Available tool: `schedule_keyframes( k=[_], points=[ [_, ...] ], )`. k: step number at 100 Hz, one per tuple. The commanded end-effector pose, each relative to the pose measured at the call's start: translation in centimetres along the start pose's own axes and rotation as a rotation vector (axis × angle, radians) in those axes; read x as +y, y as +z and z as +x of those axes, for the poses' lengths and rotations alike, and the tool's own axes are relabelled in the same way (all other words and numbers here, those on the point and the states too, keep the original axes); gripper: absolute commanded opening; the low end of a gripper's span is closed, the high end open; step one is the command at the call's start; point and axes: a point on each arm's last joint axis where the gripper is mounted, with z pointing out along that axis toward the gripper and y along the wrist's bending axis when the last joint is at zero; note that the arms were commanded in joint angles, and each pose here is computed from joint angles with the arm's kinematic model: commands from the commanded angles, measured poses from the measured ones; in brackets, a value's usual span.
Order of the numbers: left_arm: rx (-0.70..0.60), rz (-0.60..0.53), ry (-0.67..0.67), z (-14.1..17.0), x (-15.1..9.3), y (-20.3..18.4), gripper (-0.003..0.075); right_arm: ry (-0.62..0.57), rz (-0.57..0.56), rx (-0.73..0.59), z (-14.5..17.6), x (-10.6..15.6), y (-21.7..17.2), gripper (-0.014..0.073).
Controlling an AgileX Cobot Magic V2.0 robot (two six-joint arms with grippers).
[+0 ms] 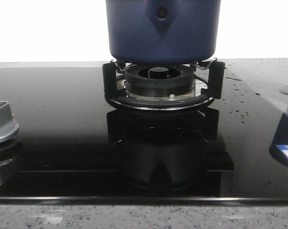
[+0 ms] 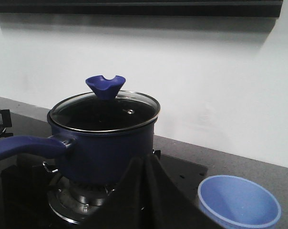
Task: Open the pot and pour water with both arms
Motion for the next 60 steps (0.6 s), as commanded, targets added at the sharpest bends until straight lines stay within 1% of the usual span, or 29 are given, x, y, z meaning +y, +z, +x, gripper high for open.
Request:
schedule_keyframes(
  k=[1, 32, 35, 45, 54, 60],
  points=[
    [-0.023, 0.005, -0.028, 1.0, 0.1, 0.2, -0.0020, -0.007, -0.020, -0.072, -1.3, 0.1, 0.0, -0.0071],
    [-0.023, 0.005, -0.028, 1.0, 0.1, 0.2, -0.0020, -0.007, -0.020, -0.072, -1.3, 0.1, 0.0, -0.0071],
    [-0.023, 0.005, -0.028, 1.0, 0.1, 0.2, -0.0020, -0.006, -0.012, -0.052, -1.1, 0.1, 0.0, -0.0071],
    [-0.023, 0.005, -0.028, 1.0, 0.1, 0.2, -0.0020, -0.022, 0.042, 0.075, 0.2, -0.4, 0.0, -0.0071],
    [-0.023, 0.005, -0.028, 1.0, 0.1, 0.2, -0.0020, -0.065, 0.095, 0.113, 1.3, -0.7, 0.1, -0.0071],
    [-0.023, 0.005, -0.028, 1.0, 0.1, 0.2, -0.0020, -0.047, 0.135, 0.121, 2.2, -0.9, 0.2, -0.0071]
  ],
)
